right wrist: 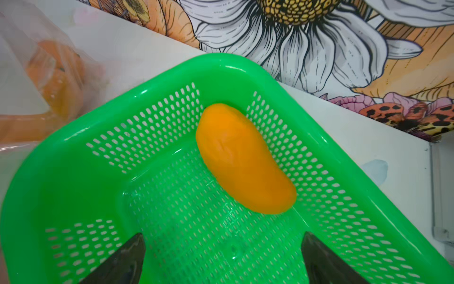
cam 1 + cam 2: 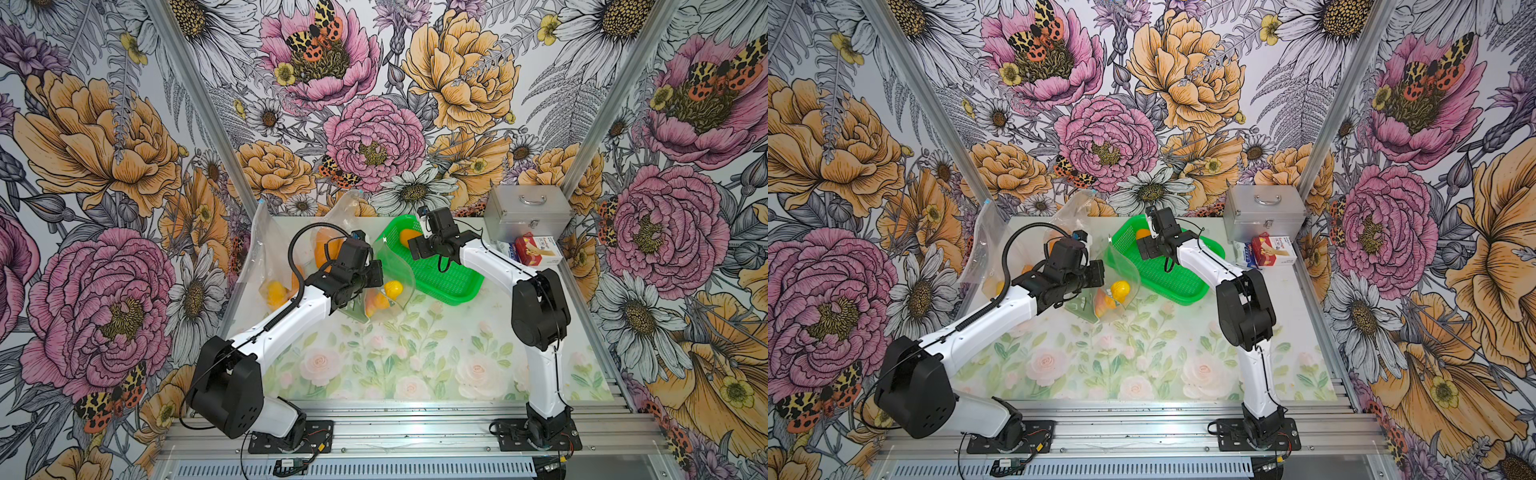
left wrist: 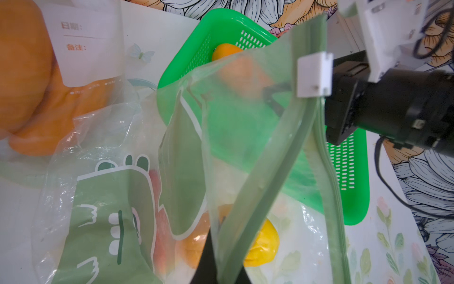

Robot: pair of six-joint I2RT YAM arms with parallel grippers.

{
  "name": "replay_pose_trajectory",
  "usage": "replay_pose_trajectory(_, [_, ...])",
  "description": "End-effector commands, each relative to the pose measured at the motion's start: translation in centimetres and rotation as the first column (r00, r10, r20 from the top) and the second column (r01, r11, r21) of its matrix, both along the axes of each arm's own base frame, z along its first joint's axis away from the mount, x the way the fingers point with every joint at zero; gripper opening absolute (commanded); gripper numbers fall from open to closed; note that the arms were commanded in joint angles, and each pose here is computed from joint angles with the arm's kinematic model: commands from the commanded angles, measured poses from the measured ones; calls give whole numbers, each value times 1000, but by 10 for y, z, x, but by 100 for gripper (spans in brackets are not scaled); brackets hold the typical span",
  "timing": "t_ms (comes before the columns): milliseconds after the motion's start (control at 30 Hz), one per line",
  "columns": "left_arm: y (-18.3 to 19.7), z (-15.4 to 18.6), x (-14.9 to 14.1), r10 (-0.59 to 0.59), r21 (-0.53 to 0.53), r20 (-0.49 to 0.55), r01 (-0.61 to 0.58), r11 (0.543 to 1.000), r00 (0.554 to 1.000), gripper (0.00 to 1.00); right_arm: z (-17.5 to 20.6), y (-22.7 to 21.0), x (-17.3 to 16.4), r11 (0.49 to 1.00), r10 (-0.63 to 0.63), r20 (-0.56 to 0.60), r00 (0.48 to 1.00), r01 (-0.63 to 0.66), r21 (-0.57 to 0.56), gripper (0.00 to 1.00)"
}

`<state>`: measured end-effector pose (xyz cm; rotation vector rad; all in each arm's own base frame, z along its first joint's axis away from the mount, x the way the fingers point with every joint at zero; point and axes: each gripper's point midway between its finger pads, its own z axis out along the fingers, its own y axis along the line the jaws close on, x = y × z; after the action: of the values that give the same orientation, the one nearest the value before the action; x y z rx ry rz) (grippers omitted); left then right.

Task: Place the mango in a zip-top bag and seal the zipper
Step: Place the mango in the zipper food storage bag, then pick up the mango from the basket.

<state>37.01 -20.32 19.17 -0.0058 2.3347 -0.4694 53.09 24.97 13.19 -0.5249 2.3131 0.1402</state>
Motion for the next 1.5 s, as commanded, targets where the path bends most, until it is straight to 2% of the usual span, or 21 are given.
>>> replay_pose_trajectory(0, [-10, 8, 0, -27, -30, 17, 27, 999, 1000, 0, 7, -4, 18, 998, 16, 47, 999, -12, -66, 99])
replay_pose_trajectory(267, [-23, 5, 0, -54, -27, 8, 54, 998, 999, 0, -26, -3, 45, 983, 36, 42, 998, -28, -181, 99])
replay_pose_trajectory(433, [-28, 4, 0, -69, -28, 2, 69, 997, 998, 0, -32, 5, 59, 977, 74, 57, 996, -61, -204, 99])
replay_pose_trajectory(600, [-30, 2, 0, -73, -28, -2, 73, 997, 997, 0, -41, 19, 68, 974, 132, 49, 990, -120, -193, 99])
replay_pose_trajectory(933, [-30, 2, 0, -76, -30, -5, 75, 997, 997, 0, -53, 28, 82, 971, 169, 43, 985, -159, -178, 99])
replay_pose_trajectory(1267, [-27, -1, 1, -65, -31, -11, 64, 997, 998, 0, -71, 32, 76, 970, 199, -20, 980, -200, -141, 99])
replay_pose_trajectory(1367, [-26, -1, 1, -61, -30, -12, 61, 998, 998, 0, -76, 32, 73, 968, 201, -44, 979, -205, -144, 94])
replay_pose_trajectory(1467, [-25, -1, 1, -60, -31, -13, 59, 998, 998, 0, -75, 30, 71, 968, 203, -53, 978, -208, -137, 95])
